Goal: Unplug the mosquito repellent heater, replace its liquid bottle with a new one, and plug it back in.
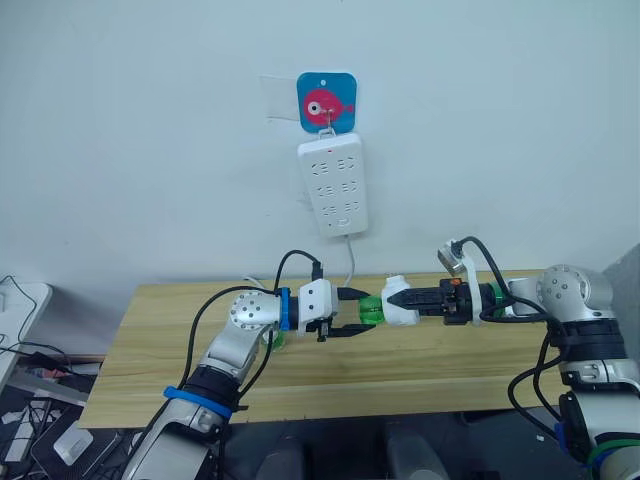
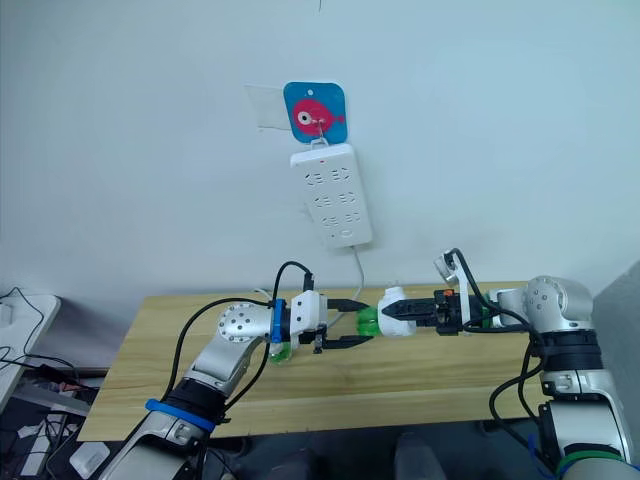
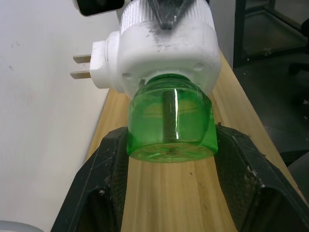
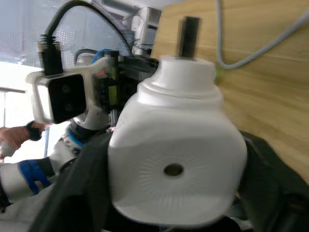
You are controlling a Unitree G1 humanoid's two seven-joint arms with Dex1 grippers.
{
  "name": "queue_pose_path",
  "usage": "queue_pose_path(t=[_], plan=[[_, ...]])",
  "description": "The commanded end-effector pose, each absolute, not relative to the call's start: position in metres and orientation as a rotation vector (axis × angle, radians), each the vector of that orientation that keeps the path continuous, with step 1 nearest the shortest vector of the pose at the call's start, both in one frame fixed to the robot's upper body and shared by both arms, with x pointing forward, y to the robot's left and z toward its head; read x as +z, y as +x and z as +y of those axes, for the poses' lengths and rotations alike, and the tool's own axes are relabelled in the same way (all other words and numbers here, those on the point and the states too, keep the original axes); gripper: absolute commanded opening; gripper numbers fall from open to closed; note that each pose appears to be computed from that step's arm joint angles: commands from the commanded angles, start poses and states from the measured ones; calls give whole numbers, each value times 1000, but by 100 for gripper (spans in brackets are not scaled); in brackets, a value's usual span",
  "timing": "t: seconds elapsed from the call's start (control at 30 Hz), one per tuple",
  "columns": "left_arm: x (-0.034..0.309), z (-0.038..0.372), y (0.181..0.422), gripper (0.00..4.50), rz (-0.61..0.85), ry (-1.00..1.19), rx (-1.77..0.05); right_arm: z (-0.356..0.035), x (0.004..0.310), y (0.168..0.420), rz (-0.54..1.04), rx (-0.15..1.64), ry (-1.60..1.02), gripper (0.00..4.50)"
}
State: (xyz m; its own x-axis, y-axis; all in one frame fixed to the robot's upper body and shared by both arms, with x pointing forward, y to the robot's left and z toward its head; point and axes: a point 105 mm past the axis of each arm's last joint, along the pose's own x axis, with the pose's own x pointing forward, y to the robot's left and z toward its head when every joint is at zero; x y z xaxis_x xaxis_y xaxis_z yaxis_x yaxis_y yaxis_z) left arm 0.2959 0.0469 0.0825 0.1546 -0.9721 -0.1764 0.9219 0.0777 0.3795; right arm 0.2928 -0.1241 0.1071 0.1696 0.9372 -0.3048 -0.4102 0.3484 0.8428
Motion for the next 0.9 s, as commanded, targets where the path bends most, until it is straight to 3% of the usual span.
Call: queue_pose_path(t=[0.03,0.37,0.5,0.63,0.8,0.9], plan=[[94,40,294,224,-192,464,-1438,-123,116,295,902,1097,677,300],[95,42,290,224,-86,372,-1480,-125,112,295,896,1097,668,300],[106,43,279,224,70,140,-1578,-125,113,287,903,1146,639,300],[114,51,269,224,317,-136,-1644,-127,109,278,923,1188,589,300],[117,57,263,224,606,-466,-1632,-128,107,277,924,1207,557,300],[126,60,266,224,701,-645,-1618,-128,107,274,929,1225,550,300]])
